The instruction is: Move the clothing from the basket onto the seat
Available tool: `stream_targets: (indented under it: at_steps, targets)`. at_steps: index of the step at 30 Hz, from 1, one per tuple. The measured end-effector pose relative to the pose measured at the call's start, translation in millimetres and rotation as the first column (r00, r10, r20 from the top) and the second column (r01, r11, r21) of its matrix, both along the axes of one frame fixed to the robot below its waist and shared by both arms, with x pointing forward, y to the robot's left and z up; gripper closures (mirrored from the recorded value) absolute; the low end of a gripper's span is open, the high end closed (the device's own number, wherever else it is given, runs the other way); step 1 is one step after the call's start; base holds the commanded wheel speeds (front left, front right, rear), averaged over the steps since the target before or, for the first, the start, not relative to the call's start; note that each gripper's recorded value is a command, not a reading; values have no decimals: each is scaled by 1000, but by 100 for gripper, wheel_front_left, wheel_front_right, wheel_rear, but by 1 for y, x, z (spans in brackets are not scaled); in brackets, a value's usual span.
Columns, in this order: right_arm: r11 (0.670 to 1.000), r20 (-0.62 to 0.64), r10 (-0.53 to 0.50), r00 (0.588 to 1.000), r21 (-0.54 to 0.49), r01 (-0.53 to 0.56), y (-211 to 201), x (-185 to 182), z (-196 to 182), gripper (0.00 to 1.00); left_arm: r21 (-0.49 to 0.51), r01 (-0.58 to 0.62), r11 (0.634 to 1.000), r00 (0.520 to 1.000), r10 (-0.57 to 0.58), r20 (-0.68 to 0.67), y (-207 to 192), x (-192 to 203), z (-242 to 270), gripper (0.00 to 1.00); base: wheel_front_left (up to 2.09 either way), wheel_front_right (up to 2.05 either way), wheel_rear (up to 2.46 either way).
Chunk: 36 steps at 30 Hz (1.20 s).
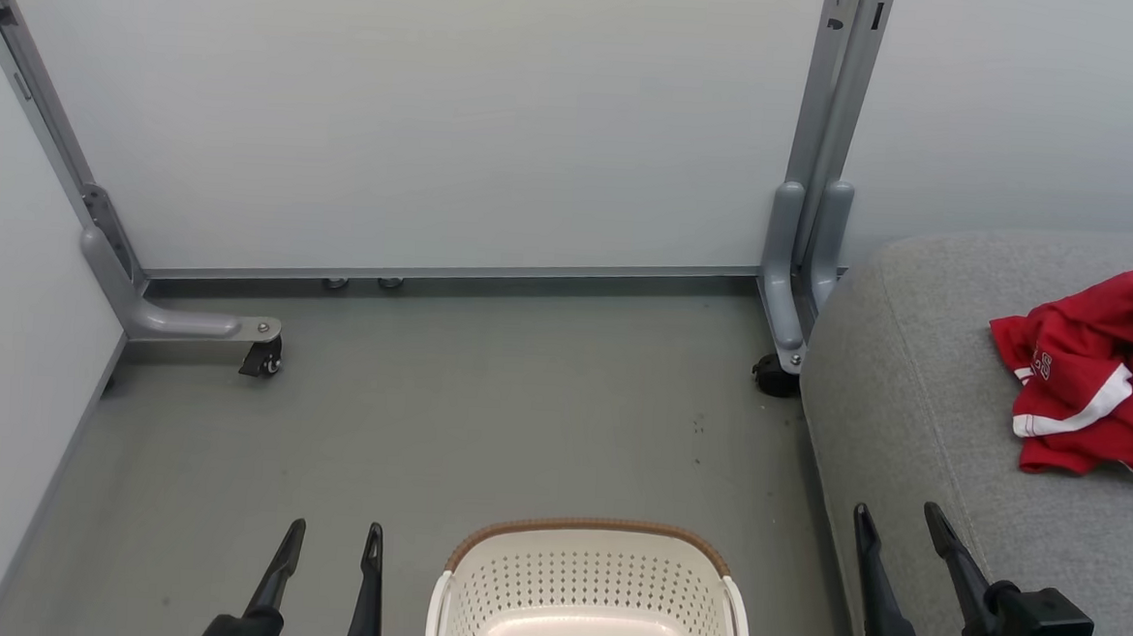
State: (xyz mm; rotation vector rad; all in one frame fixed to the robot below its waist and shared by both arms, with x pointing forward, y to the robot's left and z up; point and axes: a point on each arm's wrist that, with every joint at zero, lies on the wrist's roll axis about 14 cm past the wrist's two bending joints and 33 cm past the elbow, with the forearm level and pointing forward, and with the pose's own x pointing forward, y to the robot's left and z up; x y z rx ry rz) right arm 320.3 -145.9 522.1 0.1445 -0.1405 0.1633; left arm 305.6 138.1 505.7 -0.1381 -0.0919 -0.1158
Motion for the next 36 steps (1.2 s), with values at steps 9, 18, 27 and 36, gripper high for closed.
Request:
stream_targets:
  at_steps: [9,18,27,36]
  targets:
    - [999,-79,-4,997,36,7,0,-4,-22,100,-25,-12,1000,997,11,-74,3,-4,-21,100,0,0,0]
    - [978,-133,-22,991,202,49,-10,1,-27,100,-193,-62,979,990,36,-136,15,2,-27,100,0,0,0]
    - [936,-162,-30,986,342,84,-18,10,-26,100,-334,-98,937,985,44,-166,23,11,-26,100,0,0,0]
    - [879,-187,-23,982,465,110,-24,17,-25,100,-461,-126,878,981,41,-191,30,19,-25,100,0,0,0]
